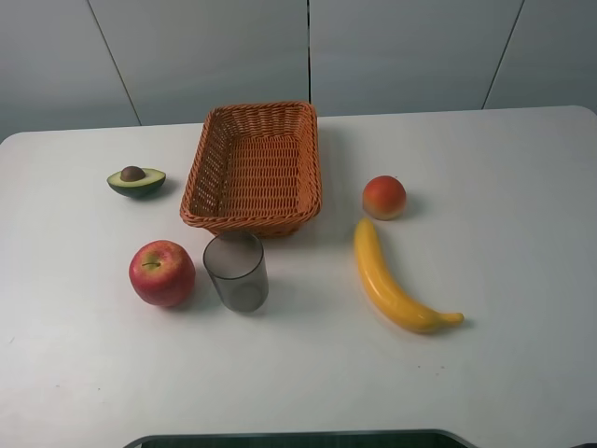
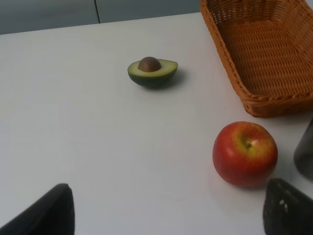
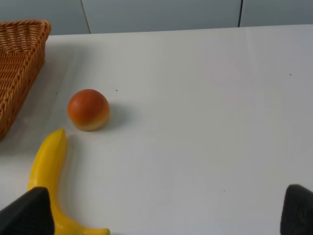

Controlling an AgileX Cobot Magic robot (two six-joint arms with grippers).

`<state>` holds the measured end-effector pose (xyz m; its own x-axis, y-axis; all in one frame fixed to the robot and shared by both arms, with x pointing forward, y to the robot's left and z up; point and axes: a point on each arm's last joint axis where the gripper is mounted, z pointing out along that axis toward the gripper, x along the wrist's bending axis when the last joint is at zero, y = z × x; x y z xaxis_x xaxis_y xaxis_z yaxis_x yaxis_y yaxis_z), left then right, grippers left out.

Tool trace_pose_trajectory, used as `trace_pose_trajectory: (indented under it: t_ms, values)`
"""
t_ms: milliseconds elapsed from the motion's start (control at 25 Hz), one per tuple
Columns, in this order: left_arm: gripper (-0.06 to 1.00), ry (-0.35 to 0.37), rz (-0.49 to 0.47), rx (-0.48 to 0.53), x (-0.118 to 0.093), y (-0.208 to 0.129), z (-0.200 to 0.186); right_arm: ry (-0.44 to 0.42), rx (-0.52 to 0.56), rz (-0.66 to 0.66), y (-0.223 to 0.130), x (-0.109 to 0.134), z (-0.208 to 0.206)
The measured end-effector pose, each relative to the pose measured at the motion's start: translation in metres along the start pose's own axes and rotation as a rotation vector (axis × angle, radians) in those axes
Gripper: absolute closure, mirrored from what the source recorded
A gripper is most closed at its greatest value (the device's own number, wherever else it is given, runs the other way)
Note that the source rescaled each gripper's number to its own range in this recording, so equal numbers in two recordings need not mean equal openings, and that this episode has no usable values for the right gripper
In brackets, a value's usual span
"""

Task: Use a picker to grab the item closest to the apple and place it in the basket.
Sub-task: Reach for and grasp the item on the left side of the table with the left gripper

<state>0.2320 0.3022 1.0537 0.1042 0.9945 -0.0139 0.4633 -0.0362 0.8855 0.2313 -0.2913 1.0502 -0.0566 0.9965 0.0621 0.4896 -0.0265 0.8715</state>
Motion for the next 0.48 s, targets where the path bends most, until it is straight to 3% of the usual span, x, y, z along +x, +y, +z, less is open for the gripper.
trace_pose_trajectory:
  t_ms: [480]
  values:
    - [-0.05, 0.000, 0.000, 0.000, 0.0000, 0.0000, 0.0000, 0.000, 0.000, 0.000, 0.0000, 0.0000, 0.0000]
